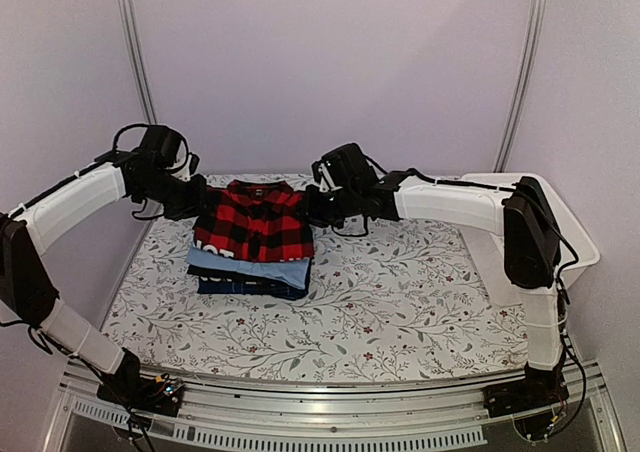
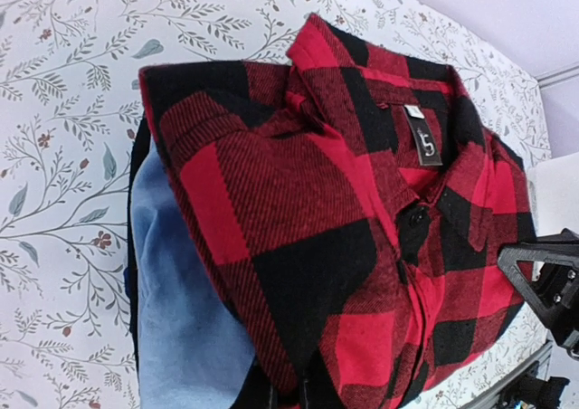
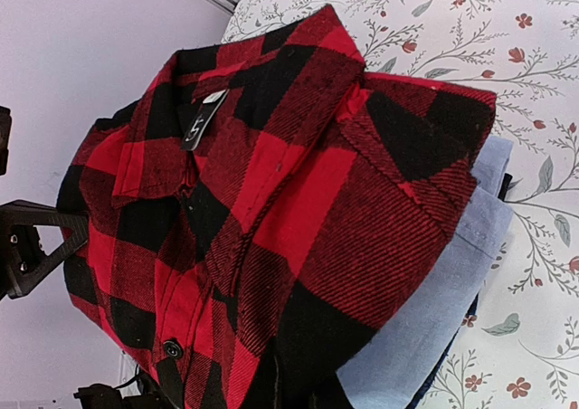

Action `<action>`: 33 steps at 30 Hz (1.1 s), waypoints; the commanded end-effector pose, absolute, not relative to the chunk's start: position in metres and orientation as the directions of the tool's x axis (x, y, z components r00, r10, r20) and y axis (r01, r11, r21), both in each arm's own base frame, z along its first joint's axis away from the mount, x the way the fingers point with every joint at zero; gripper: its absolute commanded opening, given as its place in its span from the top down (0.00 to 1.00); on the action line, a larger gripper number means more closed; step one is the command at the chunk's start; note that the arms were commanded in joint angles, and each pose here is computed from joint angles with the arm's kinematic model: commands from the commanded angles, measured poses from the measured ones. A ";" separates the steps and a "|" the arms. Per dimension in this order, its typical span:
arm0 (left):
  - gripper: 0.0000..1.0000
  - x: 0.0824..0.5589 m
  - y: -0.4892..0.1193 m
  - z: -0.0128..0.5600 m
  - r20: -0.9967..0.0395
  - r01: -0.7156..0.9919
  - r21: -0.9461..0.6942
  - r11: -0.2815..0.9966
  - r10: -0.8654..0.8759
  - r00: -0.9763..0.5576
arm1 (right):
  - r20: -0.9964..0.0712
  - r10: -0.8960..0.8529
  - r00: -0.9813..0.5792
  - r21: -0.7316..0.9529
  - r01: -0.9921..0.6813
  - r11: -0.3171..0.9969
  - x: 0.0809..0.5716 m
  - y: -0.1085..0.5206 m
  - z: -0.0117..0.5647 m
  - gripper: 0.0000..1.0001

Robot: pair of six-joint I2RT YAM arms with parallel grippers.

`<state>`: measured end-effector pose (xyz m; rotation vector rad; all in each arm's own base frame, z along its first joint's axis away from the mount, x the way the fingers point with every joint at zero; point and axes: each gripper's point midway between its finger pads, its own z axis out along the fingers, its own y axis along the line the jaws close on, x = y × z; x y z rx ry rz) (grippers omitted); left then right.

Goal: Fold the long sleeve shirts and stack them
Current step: Place the square-folded shirt on the square-folded shirt.

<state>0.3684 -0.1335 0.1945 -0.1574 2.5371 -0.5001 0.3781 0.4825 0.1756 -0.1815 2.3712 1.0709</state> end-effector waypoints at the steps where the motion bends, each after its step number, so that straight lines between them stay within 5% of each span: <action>1: 1.00 0.372 -0.124 0.202 -0.512 0.000 -0.391 0.921 -0.218 -0.831 | -0.509 0.087 -0.856 0.703 -0.355 0.616 0.373 0.504 0.188 1.00; 15: 1.00 0.373 -0.090 0.160 -0.452 -0.084 -0.365 0.927 -0.256 -0.855 | -0.457 0.058 -0.888 0.714 -0.327 0.620 0.363 0.511 0.153 1.00; 21: 0.99 0.370 -0.085 0.124 -0.397 -0.129 -0.337 0.933 -0.265 -0.879 | -0.434 0.035 -0.900 0.685 -0.305 0.662 0.363 0.496 0.122 0.77; 33: 0.65 0.375 -0.067 0.120 -0.431 -0.191 -0.267 0.945 -0.294 -0.853 | -0.449 -0.002 -0.893 0.642 -0.325 0.694 0.355 0.477 0.118 0.67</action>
